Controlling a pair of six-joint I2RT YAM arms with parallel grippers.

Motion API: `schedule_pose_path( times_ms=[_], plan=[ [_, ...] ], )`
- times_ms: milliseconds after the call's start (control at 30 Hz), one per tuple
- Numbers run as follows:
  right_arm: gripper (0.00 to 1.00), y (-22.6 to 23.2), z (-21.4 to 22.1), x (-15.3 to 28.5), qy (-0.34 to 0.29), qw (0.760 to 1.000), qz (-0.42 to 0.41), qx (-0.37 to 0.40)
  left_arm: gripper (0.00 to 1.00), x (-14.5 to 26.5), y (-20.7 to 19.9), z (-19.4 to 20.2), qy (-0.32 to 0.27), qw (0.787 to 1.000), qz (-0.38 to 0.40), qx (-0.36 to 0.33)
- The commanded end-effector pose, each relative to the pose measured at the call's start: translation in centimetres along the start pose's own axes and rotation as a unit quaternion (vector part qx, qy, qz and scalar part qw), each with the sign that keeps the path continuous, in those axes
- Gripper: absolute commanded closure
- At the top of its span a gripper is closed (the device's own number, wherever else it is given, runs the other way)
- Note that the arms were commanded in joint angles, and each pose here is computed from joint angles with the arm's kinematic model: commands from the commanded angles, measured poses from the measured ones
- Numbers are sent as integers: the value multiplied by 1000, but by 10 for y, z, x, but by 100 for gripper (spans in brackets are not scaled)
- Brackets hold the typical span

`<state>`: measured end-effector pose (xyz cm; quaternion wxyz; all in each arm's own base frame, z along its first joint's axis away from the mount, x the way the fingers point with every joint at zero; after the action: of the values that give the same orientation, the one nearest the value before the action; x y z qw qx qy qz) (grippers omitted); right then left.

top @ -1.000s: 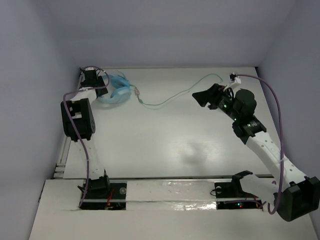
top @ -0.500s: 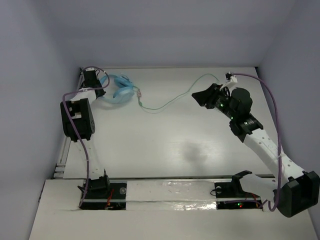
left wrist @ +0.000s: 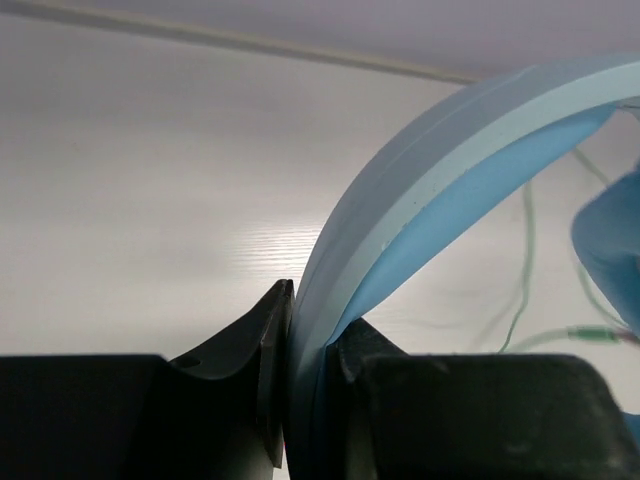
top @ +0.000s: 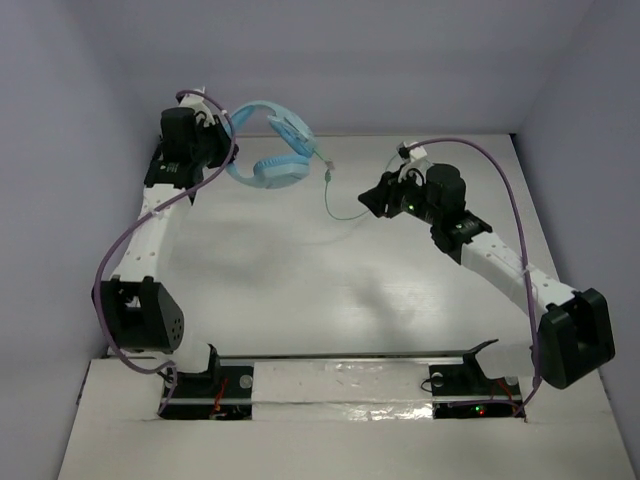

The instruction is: Wrap the headphones

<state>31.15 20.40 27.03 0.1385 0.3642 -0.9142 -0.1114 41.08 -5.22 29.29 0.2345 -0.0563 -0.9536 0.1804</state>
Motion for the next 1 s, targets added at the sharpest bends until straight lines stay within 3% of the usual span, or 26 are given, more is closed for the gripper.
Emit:
schedule_pose_path(
  times_ms=[0,33,133,233,500,733,967],
  plan=[
    [54,8,-16,-8,-1,994,-58,93,100,39,-27,-30,-10,997,74,36],
    [37,5,-16,-13,6,994,-53,100,100,53,-35,-41,-28,995,90,34],
    [19,2,-11,-11,23,993,-48,103,100,77,-50,-59,-43,992,116,30],
    [11,8,-11,-9,18,992,-68,105,100,94,-61,-68,-49,989,139,31],
    [13,27,16,-10,78,975,-192,80,100,116,-80,-72,-55,977,199,46],
    [18,18,27,-27,89,976,-185,67,100,143,-101,-81,-70,957,273,63],
    [22,5,35,-45,114,977,-168,73,100,161,-110,-89,-79,952,289,63]
  ],
)
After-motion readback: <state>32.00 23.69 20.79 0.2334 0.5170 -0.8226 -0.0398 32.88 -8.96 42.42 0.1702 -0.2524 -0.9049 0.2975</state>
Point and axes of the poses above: each gripper's point midway between its finger pads, its own x axis back along the fingers, its own y axis along the line the jaws close on, z = x × y, the point moved 6 cm from there along x, back along the fingers, and after that the axes turned 3 degrees about x, right-handed, at the moved point
